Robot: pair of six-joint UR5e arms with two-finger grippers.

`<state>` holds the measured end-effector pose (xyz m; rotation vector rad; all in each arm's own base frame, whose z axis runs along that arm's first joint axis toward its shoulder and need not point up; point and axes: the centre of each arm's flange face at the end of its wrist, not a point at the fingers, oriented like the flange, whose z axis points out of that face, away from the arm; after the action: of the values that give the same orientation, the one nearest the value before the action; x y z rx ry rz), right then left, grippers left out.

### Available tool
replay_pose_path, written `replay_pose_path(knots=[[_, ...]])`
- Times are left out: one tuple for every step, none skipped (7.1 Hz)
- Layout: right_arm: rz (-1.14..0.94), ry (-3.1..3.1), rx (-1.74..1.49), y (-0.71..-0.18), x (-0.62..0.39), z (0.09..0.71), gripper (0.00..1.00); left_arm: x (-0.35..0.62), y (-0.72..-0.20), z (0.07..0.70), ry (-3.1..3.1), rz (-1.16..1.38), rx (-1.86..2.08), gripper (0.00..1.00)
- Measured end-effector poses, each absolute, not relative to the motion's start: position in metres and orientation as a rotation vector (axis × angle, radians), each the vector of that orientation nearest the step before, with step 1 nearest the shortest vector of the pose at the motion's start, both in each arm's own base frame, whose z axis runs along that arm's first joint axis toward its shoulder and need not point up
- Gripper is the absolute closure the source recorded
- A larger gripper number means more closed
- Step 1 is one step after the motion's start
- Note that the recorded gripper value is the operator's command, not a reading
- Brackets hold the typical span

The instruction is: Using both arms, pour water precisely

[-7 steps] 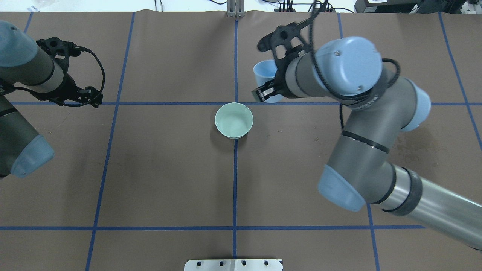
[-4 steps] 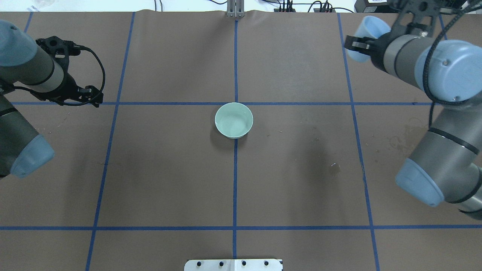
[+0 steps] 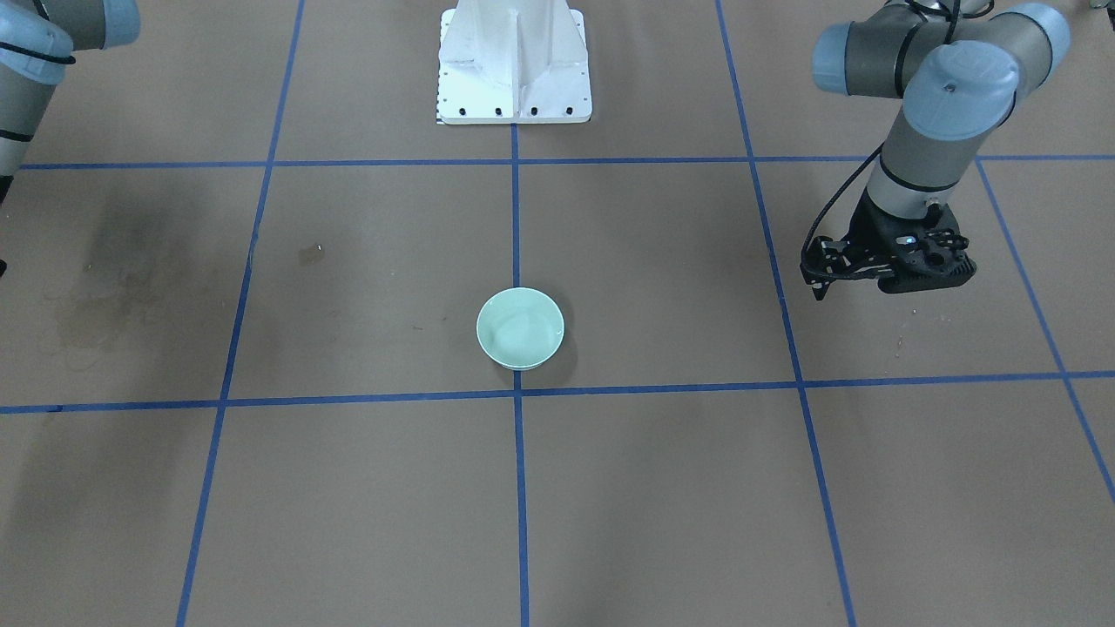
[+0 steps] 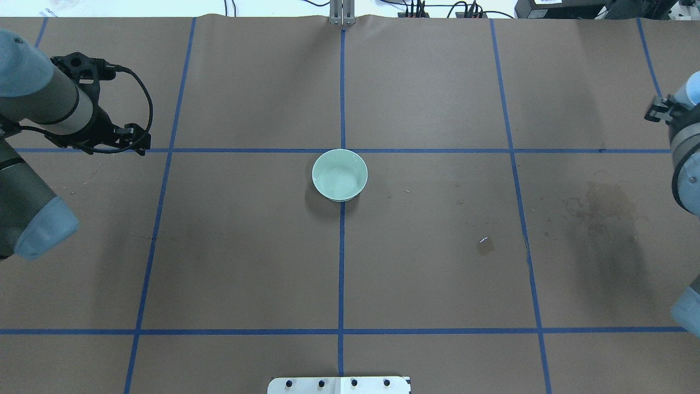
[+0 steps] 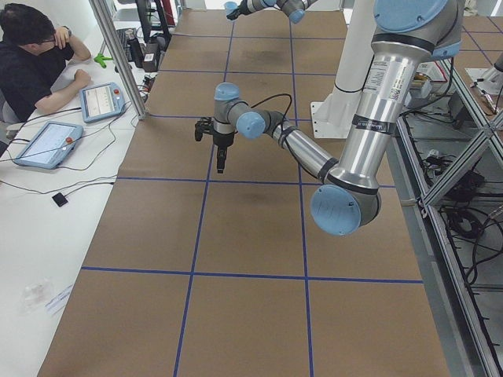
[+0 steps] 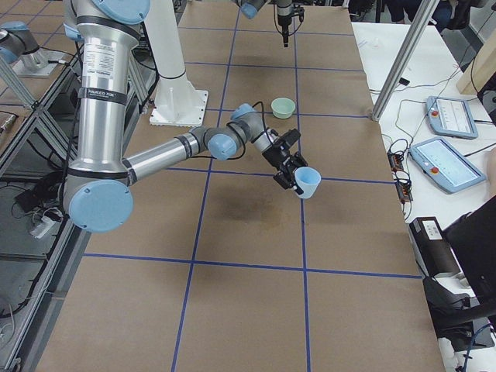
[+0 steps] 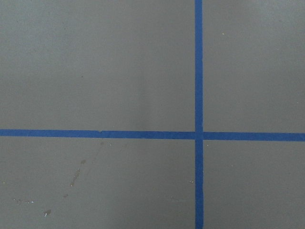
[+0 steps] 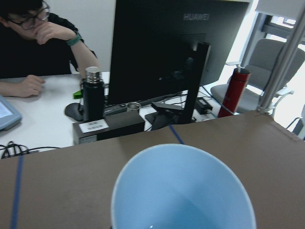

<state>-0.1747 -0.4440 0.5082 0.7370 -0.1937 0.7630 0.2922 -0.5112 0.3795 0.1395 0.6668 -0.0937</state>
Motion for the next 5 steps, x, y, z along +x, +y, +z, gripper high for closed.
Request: replay_pose_path(knots=[[0.823, -0.158, 0.723, -0.440, -0.171, 0.538, 1.00, 0.293, -0.511, 0.379, 0.668, -0.097, 0.138, 0.00], [0.868, -0.143, 0.716, -0.438, -0.172, 0.556, 1.00, 0.294, -0.511, 0.378, 0.669, -0.097, 0.137, 0.00], [0.887, -0.140, 0.705, -0.436, -0.183, 0.571, 1.00, 0.295, -0.511, 0.377, 0.670, -0.097, 0.138, 0.00], [0.889, -0.146, 0.693, -0.435, -0.204, 0.584, 1.00, 0.296, -0.511, 0.376, 0.671, -0.095, 0.139, 0.00], [0.880, -0.149, 0.684, -0.436, -0.223, 0.592, 1.00, 0.296, -0.511, 0.376, 0.671, -0.093, 0.139, 0.00]])
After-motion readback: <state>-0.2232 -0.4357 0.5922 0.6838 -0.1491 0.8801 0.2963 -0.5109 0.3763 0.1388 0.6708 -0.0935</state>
